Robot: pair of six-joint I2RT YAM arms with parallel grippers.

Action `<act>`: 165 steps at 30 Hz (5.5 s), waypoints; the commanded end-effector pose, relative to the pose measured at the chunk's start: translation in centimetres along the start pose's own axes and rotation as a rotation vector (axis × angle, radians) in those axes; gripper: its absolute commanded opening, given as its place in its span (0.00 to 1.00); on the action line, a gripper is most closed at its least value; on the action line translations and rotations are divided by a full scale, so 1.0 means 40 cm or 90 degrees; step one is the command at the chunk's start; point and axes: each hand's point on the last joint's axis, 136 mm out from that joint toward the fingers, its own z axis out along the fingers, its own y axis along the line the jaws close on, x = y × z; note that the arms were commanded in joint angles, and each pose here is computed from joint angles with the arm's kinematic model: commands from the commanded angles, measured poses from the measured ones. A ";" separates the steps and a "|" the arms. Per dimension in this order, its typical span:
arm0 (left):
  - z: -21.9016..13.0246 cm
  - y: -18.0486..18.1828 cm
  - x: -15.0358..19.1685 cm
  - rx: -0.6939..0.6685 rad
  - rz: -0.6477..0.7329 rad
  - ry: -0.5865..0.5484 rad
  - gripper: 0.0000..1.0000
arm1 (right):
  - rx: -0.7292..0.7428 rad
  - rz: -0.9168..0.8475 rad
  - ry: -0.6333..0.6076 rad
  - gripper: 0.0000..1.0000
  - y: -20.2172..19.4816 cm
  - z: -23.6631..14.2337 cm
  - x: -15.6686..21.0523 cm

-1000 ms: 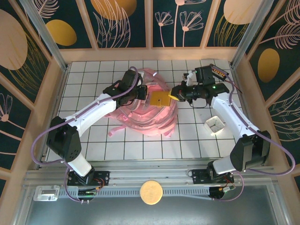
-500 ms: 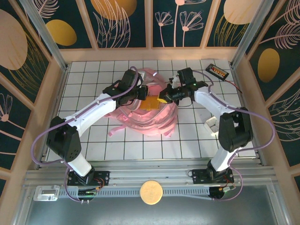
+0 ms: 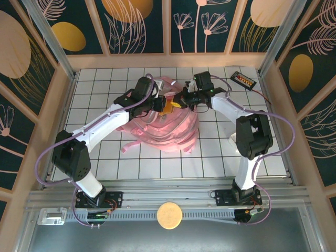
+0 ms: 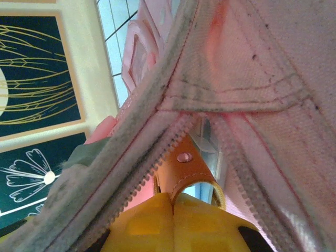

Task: Pack the student bag

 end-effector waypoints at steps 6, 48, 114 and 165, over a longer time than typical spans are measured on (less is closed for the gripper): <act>-0.053 -0.058 -0.112 0.044 0.019 -0.088 0.00 | -0.055 -0.049 -0.061 0.30 0.076 -0.059 -0.056; -0.106 0.247 0.107 0.097 -0.489 -0.046 0.87 | 0.155 -0.092 -0.028 0.65 -0.077 -0.172 0.193; -0.103 0.338 0.194 0.117 -0.642 -0.041 0.81 | 0.242 -0.050 -0.228 0.37 -0.249 -0.335 -0.024; 0.094 0.175 0.210 0.236 -0.710 0.028 0.31 | 0.313 -0.232 -0.154 0.47 -0.038 -0.011 0.263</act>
